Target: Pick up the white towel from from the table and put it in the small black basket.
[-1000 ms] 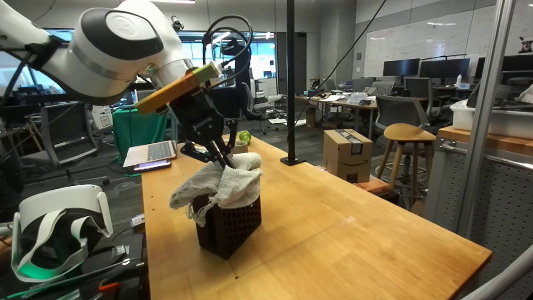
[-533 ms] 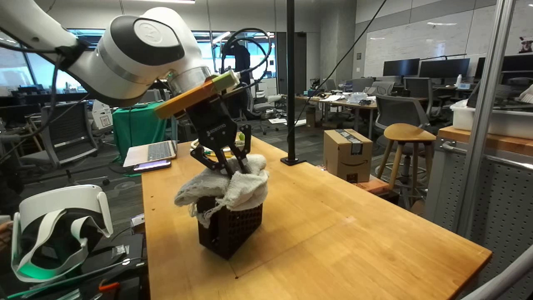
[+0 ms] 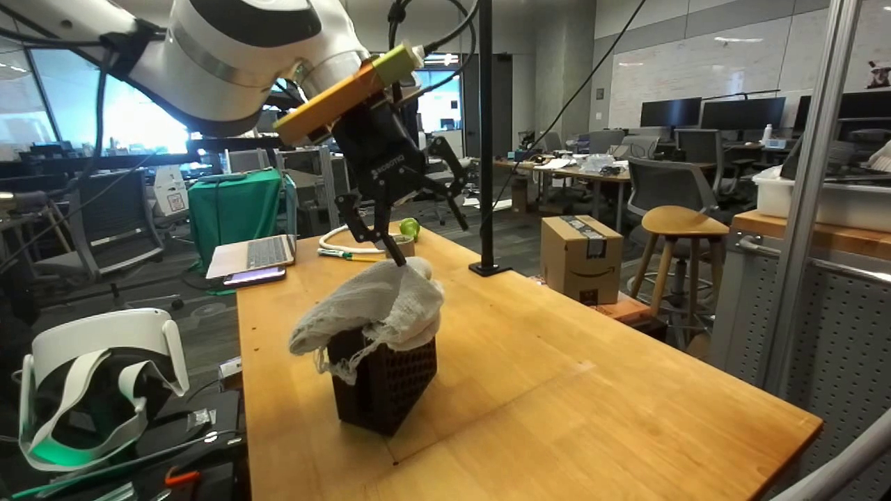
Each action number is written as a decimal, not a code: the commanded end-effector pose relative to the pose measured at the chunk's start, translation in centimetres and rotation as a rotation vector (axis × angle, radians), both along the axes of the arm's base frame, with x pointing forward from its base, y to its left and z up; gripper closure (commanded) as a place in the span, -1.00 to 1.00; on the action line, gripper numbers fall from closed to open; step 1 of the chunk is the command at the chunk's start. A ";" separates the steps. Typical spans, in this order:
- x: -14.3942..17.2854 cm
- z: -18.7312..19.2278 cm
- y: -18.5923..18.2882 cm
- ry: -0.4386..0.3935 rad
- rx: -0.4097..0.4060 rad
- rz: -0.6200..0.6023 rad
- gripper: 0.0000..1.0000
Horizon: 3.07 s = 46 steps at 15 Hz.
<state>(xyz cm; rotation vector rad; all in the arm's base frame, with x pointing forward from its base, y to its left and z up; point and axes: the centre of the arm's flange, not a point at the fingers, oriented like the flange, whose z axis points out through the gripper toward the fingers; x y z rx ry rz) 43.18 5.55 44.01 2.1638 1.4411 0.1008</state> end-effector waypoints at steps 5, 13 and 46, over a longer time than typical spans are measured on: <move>-1.3 7.5 -0.7 0.001 0.011 0.048 -0.90; -1.4 7.2 3.5 0.232 -0.071 0.440 0.60; 2.3 -13.4 0.0 0.880 0.105 0.760 0.94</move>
